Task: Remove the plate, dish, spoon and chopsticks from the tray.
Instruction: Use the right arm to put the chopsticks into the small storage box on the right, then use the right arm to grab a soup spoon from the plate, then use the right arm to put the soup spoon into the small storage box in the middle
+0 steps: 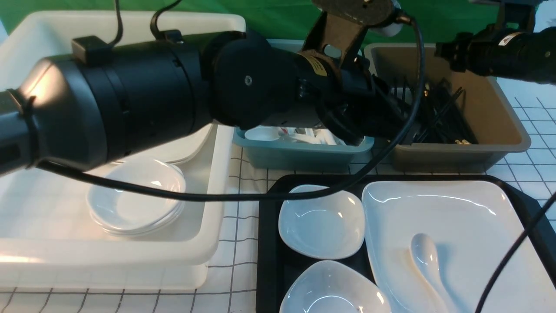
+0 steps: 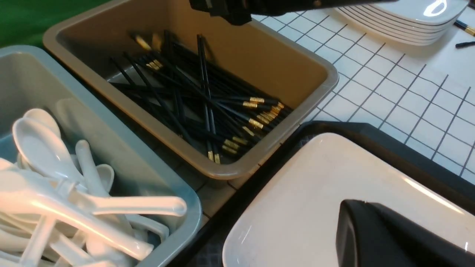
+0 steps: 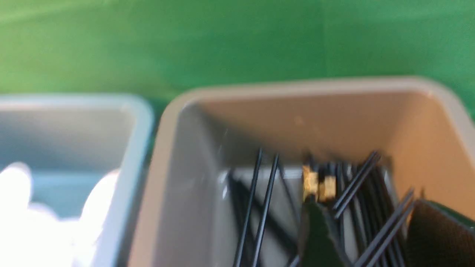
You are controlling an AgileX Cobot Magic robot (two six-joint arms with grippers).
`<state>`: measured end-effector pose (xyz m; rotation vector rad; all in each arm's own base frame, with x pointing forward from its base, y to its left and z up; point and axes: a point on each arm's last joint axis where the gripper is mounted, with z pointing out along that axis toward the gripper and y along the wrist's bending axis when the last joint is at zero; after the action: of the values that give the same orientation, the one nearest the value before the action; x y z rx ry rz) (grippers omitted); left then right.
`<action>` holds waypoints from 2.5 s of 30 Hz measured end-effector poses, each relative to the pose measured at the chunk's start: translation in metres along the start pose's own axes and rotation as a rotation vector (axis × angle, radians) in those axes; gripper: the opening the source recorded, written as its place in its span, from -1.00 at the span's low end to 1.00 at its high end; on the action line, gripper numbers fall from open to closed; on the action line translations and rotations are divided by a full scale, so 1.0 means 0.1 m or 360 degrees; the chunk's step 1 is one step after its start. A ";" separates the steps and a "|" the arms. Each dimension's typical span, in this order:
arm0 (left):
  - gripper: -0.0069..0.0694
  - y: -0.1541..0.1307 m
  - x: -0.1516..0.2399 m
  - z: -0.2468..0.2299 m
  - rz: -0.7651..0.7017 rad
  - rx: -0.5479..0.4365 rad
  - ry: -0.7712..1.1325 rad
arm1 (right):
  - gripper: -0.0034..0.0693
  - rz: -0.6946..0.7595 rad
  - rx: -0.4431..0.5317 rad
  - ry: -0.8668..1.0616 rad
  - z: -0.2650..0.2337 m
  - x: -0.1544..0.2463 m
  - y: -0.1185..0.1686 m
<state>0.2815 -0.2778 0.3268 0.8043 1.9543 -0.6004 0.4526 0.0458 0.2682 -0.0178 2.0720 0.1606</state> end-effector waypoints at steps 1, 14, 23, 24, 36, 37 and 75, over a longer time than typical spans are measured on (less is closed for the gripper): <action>-0.83 -0.01 0.02 0.00 -0.0003 0.0011 0.0030 | 0.03 -0.0004 -0.0029 0.0081 -0.13 -0.04 0.03; -0.83 -0.15 0.43 -0.12 -0.0006 0.0281 0.0793 | 0.00 -0.0236 -0.0353 0.1250 -1.38 0.41 0.48; -0.83 -0.22 0.51 -0.17 0.0022 0.0340 0.0950 | 0.35 -0.0457 -0.0332 0.1592 -1.40 1.46 0.83; -0.83 -0.25 0.52 -0.18 0.0042 0.0347 0.0964 | 0.35 -0.0463 -0.0307 0.1600 -1.41 1.54 0.84; -0.83 -0.52 0.54 -0.16 0.0212 0.0384 0.0942 | 0.29 -0.0454 -0.0224 0.1556 -1.36 1.93 0.77; -0.83 -0.51 0.53 -0.15 0.0218 0.0374 0.0928 | 0.20 -0.0454 -0.0221 0.1563 -1.34 1.95 0.77; -0.83 0.61 -0.34 -0.91 -0.0212 -0.0235 0.0268 | 0.09 -0.0448 -0.0489 0.0711 0.16 -0.05 1.78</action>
<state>0.2881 -0.1849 0.3940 0.6544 2.1915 -0.4717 0.4543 0.2240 0.2841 -0.5763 2.4389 0.3221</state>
